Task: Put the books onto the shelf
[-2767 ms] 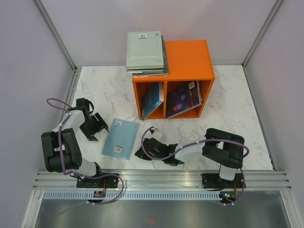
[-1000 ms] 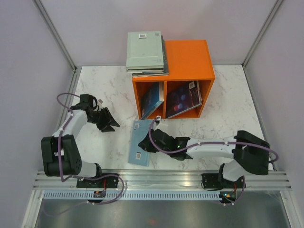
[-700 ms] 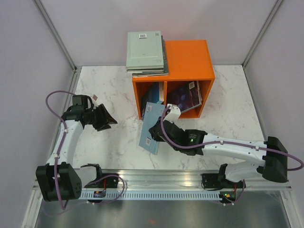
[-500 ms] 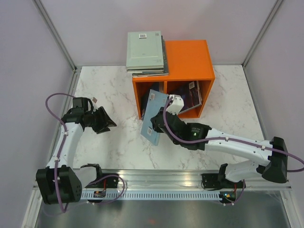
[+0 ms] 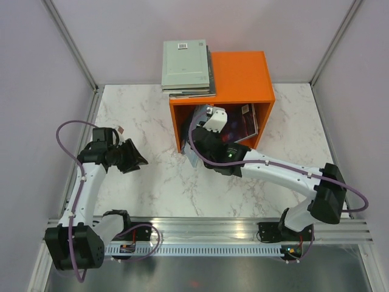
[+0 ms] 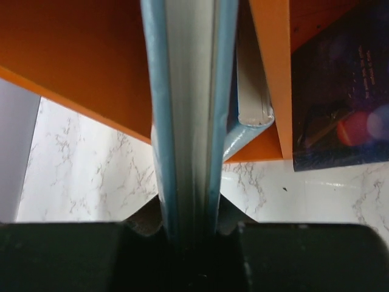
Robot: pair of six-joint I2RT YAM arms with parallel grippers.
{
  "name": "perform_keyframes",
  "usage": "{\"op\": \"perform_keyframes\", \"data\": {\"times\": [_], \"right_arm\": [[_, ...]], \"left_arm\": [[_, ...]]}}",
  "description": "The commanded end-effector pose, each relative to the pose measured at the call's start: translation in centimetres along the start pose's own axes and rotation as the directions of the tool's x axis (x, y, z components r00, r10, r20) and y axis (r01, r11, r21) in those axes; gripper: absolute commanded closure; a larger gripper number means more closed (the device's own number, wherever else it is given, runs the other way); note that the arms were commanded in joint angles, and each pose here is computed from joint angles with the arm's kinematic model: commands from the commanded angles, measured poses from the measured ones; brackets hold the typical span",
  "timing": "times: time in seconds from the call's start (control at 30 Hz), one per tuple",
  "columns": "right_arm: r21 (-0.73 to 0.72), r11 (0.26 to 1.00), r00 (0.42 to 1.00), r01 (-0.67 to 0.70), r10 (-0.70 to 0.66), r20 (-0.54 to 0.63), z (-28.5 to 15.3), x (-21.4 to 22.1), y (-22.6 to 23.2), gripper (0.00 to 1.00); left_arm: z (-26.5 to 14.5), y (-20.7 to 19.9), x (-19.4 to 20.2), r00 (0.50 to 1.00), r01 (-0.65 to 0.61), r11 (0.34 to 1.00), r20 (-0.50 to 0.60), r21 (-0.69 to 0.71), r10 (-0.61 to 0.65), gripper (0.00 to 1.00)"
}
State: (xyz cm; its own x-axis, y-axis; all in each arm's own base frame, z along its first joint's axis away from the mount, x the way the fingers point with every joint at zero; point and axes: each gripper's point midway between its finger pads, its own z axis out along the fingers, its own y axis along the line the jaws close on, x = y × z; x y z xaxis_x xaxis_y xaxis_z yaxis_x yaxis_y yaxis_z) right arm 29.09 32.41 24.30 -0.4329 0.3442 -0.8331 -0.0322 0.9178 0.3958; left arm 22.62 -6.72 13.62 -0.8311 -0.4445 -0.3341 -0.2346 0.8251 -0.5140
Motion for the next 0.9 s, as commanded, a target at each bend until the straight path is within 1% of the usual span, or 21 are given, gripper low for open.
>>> {"op": "perform_keyframes", "data": {"times": [0.0, 0.13, 0.17, 0.23, 0.27, 0.33, 0.37, 0.4, 0.43, 0.47, 0.5, 0.53, 0.57, 0.6, 0.63, 0.7, 0.73, 0.77, 0.8, 0.83, 0.87], "right_arm": [[-0.051, 0.969, 0.933, -0.240, 0.245, 0.264, 0.6, -8.9, 3.0, 1.00], [-0.026, 0.961, 0.903, -0.275, 0.268, 0.335, 1.9, -9.6, 3.6, 1.00], [-0.025, 0.954, 0.882, -0.300, 0.287, 0.373, 1.9, -10.5, 3.6, 1.00], [0.011, 0.960, 0.881, -0.280, 0.252, 0.399, 2.6, -10.3, 3.3, 1.00], [0.006, 0.950, 0.853, -0.313, 0.278, 0.442, 2.6, -11.1, 3.4, 1.00], [0.044, 0.956, 0.851, -0.291, 0.238, 0.468, 3.4, -10.5, 3.0, 1.00], [0.035, 0.950, 0.832, -0.310, 0.254, 0.493, 3.6, -10.8, 3.0, 1.00], [0.059, 0.948, 0.822, -0.312, 0.238, 0.517, 3.8, -10.7, 2.6, 1.00], [0.101, 0.956, 0.830, -0.274, 0.182, 0.527, 4.6, -10.0, 2.0, 1.00], [0.079, 0.950, 0.802, -0.301, 0.207, 0.560, 4.9, -10.2, 2.0, 1.00], [0.096, 0.945, 0.786, -0.312, 0.200, 0.585, 5.2, -10.1, 1.5, 1.00], [0.127, 0.945, 0.788, -0.301, 0.172, 0.592, 6.5, -9.0, 0.9, 1.00], [0.125, 0.938, 0.774, -0.324, 0.187, 0.605, 7.0, -9.1, 0.8, 1.00], [0.135, 0.938, 0.778, -0.319, 0.178, 0.602, 7.8, -8.8, 0.7, 0.98], [0.152, 0.941, 0.793, -0.302, 0.159, 0.588, 9.0, -7.8, 0.6, 0.82], [0.169, 0.941, 0.818, -0.292, 0.154, 0.555, 10.0, -6.9, 0.7, 0.54], [0.157, 0.945, 0.830, -0.287, 0.163, 0.533, 10.4, -6.4, 0.9, 0.33], [0.177, 0.949, 0.852, -0.262, 0.141, 0.504, 10.6, -5.5, 0.5, 0.29], [0.151, 0.946, 0.851, -0.286, 0.178, 0.494, 10.5, -5.5, 0.6, 0.26], [0.131, 0.951, 0.865, -0.278, 0.189, 0.464, 10.6, -4.8, 1.0, 0.22], [0.148, 0.955, 0.886, -0.256, 0.171, 0.430, 10.7, -3.7, 0.4, 0.21]], "left_arm": [[0.1, 0.1, 0.3, 1.000, 0.002, 1.000, -0.017, -0.017, -0.002, 0.51], [0.0, -0.4, 0.6, 0.999, -0.034, 0.999, -0.007, -0.014, 0.034, 0.52], [-0.1, -0.6, 0.6, 0.999, -0.039, 0.999, -0.001, -0.013, 0.039, 0.52], [-0.1, -0.6, 0.6, 0.999, -0.042, 0.999, 0.000, -0.014, 0.042, 0.52], [0.0, -1.0, 1.1, 0.998, -0.062, 0.998, -0.016, -0.006, 0.062, 0.52], [0.2, -1.1, 1.2, 0.997, -0.068, 0.998, -0.023, -0.007, 0.068, 0.52], [0.2, -1.1, 1.3, 0.997, -0.070, 0.998, -0.027, -0.008, 0.070, 0.52], [0.2, -1.1, 1.3, 0.997, -0.068, 0.998, -0.028, -0.006, 0.068, 0.52], [0.4, -1.0, 1.4, 0.997, -0.070, 0.998, -0.035, -0.011, 0.069, 0.52], [0.4, -1.1, 1.5, 0.997, -0.072, 0.997, -0.038, -0.011, 0.071, 0.52], [0.5, -1.1, 1.5, 0.997, -0.070, 0.997, -0.040, -0.013, 0.070, 0.52], [0.5, -1.1, 1.5, 0.997, -0.072, 0.997, -0.040, -0.012, 0.071, 0.52], [0.5, -1.1, 1.5, 0.997, -0.073, 0.997, -0.041, -0.012, 0.072, 0.52], [0.4, -1.1, 1.5, 0.996, -0.076, 0.997, -0.039, -0.011, 0.075, 0.52], [0.4, -1.2, 1.6, 0.996, -0.078, 0.997, -0.039, -0.009, 0.078, 0.52], [0.1, -1.3, 1.5, 0.996, -0.085, 0.996, -0.025, -0.004, 0.085, 0.52], [0.0, -1.4, 1.5, 0.996, -0.087, 0.996, -0.022, -0.003, 0.087, 0.52], [0.0, -1.4, 1.4, 0.996, -0.087, 0.996, -0.014, -0.004, 0.087, 0.52], [-0.2, -1.4, 1.2, 0.996, -0.090, 0.996, 0.001, -0.005, 0.090, 0.52], [-0.3, -1.5, 1.2, 0.996, -0.089, 0.996, 0.005, -0.004, 0.089, 0.52], [-0.3, -1.5, 1.2, 0.996, -0.088, 0.996, 0.007, -0.005, 0.088, 0.52]]}}
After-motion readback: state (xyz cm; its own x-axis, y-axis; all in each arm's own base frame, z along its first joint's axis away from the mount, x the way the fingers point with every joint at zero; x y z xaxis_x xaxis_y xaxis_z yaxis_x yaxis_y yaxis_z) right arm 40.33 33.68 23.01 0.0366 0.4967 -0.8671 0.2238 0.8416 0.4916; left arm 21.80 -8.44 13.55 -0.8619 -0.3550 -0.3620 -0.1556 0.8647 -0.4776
